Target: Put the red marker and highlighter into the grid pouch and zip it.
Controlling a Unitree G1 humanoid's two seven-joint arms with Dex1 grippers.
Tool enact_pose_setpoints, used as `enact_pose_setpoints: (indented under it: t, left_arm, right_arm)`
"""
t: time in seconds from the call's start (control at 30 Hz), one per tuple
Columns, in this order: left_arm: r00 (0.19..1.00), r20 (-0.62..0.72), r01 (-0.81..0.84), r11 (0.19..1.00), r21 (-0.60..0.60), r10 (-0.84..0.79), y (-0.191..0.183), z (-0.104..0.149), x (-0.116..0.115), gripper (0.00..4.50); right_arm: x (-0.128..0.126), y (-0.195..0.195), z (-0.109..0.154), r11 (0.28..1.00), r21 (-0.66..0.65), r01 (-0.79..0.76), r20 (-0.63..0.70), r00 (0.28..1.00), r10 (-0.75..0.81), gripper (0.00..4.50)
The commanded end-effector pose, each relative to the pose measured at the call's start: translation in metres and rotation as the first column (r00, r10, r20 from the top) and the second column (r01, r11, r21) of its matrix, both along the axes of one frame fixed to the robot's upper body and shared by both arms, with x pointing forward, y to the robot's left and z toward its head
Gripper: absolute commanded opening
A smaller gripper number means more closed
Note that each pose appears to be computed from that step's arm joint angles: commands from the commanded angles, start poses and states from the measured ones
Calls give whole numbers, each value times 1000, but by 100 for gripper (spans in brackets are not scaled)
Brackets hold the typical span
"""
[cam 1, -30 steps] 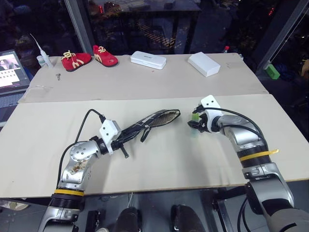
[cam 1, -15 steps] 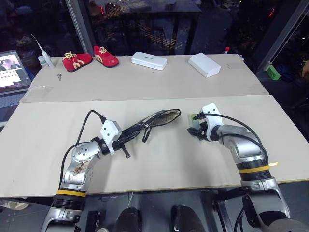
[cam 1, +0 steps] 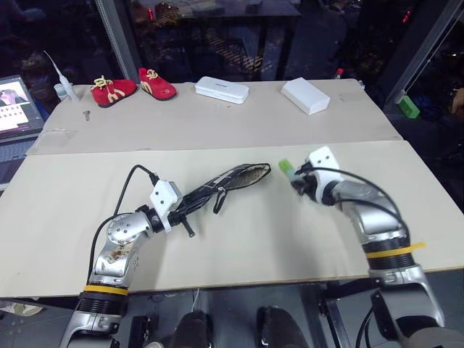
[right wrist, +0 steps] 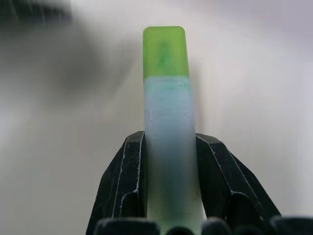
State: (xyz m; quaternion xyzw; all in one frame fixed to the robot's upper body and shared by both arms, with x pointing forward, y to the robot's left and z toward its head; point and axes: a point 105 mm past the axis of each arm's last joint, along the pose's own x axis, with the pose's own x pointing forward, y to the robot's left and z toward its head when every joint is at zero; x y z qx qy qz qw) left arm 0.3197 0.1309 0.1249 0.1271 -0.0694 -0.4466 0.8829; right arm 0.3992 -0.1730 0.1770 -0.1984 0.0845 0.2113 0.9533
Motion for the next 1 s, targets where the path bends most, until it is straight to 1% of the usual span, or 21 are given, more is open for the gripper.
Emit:
enact_pose_setpoints:
  t: [0.03,0.07,0.1,0.13,0.17,0.2,0.3,0.37,0.5,0.8,1.0]
  left_arm:
    - [999,47,16,1000,8,-16,-1,10,1,0]
    - [999,47,21,1000,8,-21,-1,10,1,0]
    - [999,47,27,1000,8,-27,-2,10,1,0]
    - [998,47,31,999,9,-32,-3,11,1,0]
    - [998,47,34,999,9,-35,-4,11,1,0]
    - [998,48,36,999,9,-36,-4,11,2,0]
    - [998,50,41,999,10,-41,-5,11,3,0]
    - [998,50,43,999,10,-44,-5,11,3,0]
    - [997,51,50,999,11,-50,-6,11,3,0]
    - [997,49,64,998,13,-65,-9,10,4,0]
    - [996,48,70,997,15,-71,-10,10,5,0]
  right_arm:
    - [-22,17,56,963,-175,-203,252,937,243,103]
    - [-36,22,53,905,-320,-280,250,896,366,103]
    - [-50,25,45,817,-466,-339,210,855,475,103]
    - [-58,25,36,747,-547,-379,157,830,536,103]
    - [-62,22,29,698,-599,-392,121,818,562,103]
    - [-63,20,25,667,-629,-400,98,810,578,103]
    - [-67,21,23,613,-673,-414,80,783,617,103]
    - [-67,22,22,591,-692,-416,78,770,633,103]
    - [-62,26,22,593,-702,-395,101,769,631,103]
    - [-53,36,8,546,-736,-400,69,759,648,103]
    - [-47,56,2,515,-748,-417,62,730,681,103]
